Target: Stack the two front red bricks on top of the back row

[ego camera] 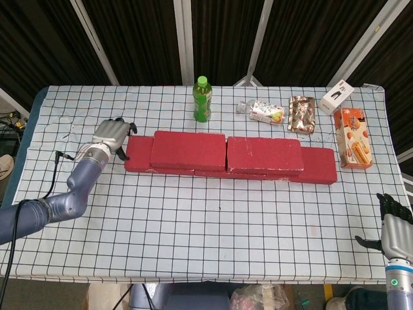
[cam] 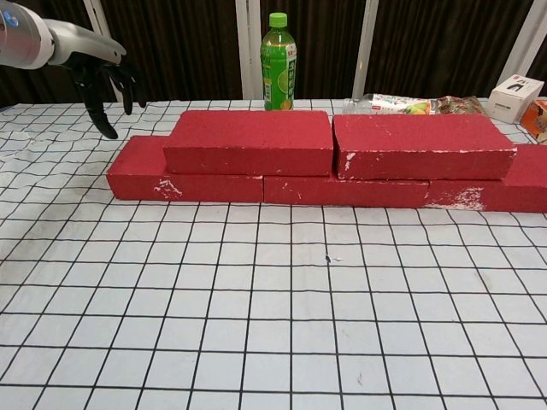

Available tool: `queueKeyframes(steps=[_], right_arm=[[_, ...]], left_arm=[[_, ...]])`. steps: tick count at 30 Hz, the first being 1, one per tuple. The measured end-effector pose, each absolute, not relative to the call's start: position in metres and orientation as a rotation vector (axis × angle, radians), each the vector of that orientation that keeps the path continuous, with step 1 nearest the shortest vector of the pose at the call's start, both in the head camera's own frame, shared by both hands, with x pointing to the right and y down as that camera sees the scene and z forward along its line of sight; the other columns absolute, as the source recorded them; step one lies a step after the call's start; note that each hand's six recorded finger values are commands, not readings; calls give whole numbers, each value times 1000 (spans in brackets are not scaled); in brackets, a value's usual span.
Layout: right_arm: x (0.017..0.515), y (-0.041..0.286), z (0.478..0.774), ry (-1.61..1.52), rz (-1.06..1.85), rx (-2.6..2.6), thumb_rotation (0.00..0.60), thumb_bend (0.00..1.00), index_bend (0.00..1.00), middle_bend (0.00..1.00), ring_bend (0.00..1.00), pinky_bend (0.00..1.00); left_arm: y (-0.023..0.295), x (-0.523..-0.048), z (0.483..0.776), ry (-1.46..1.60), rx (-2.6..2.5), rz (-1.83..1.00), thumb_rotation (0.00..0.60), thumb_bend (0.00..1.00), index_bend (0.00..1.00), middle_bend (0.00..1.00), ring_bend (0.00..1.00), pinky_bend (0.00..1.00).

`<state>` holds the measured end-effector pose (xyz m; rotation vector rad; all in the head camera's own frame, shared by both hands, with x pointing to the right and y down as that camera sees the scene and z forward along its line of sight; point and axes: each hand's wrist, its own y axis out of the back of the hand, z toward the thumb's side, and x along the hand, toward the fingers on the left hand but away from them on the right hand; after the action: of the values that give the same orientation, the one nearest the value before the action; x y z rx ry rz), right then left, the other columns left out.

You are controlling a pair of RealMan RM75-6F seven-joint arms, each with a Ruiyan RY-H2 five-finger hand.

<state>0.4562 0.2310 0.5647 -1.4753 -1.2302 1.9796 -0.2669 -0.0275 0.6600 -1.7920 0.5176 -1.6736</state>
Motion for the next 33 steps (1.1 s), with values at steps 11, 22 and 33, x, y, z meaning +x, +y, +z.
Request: queueKeyframes(steps=[11, 22, 33], right_arm=[[458, 231, 564, -1238, 1978, -1481, 600, 153, 0, 0, 0, 0], [461, 230, 564, -1246, 1981, -1482, 600, 154, 0, 0, 0, 0], [461, 230, 564, -1243, 1982, -1482, 600, 153, 0, 0, 0, 0]], left_arm=[[-19, -249, 675, 460, -1786, -1674, 600, 0, 286, 307, 136, 205], [-13, -233, 686, 425, -1800, -1678, 600, 0, 272, 307, 136, 205], [-11, -221, 690, 407, -1806, -1671, 600, 0, 272, 308, 136, 205]])
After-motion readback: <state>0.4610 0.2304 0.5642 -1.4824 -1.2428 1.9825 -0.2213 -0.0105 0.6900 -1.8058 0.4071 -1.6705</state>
